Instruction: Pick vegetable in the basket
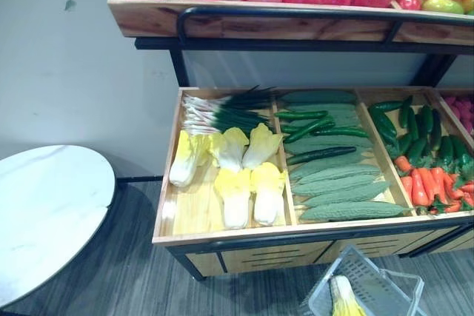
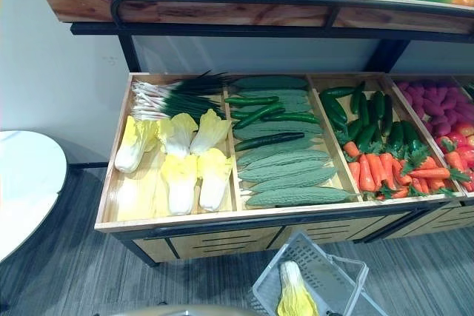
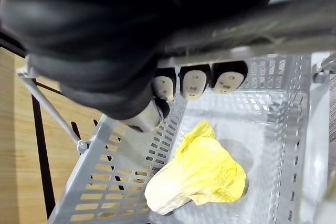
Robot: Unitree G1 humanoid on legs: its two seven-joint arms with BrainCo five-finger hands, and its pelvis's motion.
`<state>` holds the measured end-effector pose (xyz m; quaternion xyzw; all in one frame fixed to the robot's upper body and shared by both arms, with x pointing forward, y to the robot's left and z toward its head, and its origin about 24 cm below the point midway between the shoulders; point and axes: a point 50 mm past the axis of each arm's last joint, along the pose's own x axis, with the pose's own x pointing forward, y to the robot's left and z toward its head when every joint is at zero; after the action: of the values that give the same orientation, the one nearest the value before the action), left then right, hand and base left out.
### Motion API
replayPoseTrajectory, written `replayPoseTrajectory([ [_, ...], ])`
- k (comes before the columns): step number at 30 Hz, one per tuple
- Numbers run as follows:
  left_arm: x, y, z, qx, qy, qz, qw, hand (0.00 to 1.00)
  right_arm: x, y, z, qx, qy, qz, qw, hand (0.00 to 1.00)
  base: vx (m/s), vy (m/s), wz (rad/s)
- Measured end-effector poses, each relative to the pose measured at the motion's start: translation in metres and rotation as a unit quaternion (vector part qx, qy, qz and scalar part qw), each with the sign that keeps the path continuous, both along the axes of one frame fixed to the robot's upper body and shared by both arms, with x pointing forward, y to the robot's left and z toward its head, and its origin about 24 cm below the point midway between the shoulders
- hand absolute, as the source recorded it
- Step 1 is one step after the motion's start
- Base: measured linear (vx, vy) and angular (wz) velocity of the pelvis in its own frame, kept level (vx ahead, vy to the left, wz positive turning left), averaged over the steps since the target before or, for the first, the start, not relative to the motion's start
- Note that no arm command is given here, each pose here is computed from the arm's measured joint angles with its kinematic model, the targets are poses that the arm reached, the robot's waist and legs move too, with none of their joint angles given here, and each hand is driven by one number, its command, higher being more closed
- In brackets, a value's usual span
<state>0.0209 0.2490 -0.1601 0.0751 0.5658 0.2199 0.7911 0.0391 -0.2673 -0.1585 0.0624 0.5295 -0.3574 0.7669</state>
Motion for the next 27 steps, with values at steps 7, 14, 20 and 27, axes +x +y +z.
replayPoseTrajectory([
  [7, 0.014, -0.015, -0.004, -0.029, 0.002, -0.068, 0.997, 0.00, -0.002, 0.000, 0.000, 0.004, -0.001, -0.011, 1.000, 1.00, 0.00, 0.004, -0.01],
  [14, 0.029, -0.007, 0.000, -0.011, -0.004, -0.110, 0.994, 0.00, 0.022, 0.010, 0.001, 0.008, -0.036, 0.015, 0.999, 1.00, 0.00, 0.079, -1.06],
  [20, 0.037, -0.011, 0.000, -0.010, -0.009, -0.140, 0.990, 0.00, 0.023, 0.004, 0.005, -0.011, -0.045, 0.025, 0.999, 1.00, -0.05, 0.085, -0.98],
  [27, 0.044, -0.039, -0.004, -0.043, -0.023, -0.140, 0.989, 0.00, 0.040, -0.007, 0.010, -0.024, -0.053, 0.038, 0.998, 1.00, -0.12, -0.086, -1.35],
])
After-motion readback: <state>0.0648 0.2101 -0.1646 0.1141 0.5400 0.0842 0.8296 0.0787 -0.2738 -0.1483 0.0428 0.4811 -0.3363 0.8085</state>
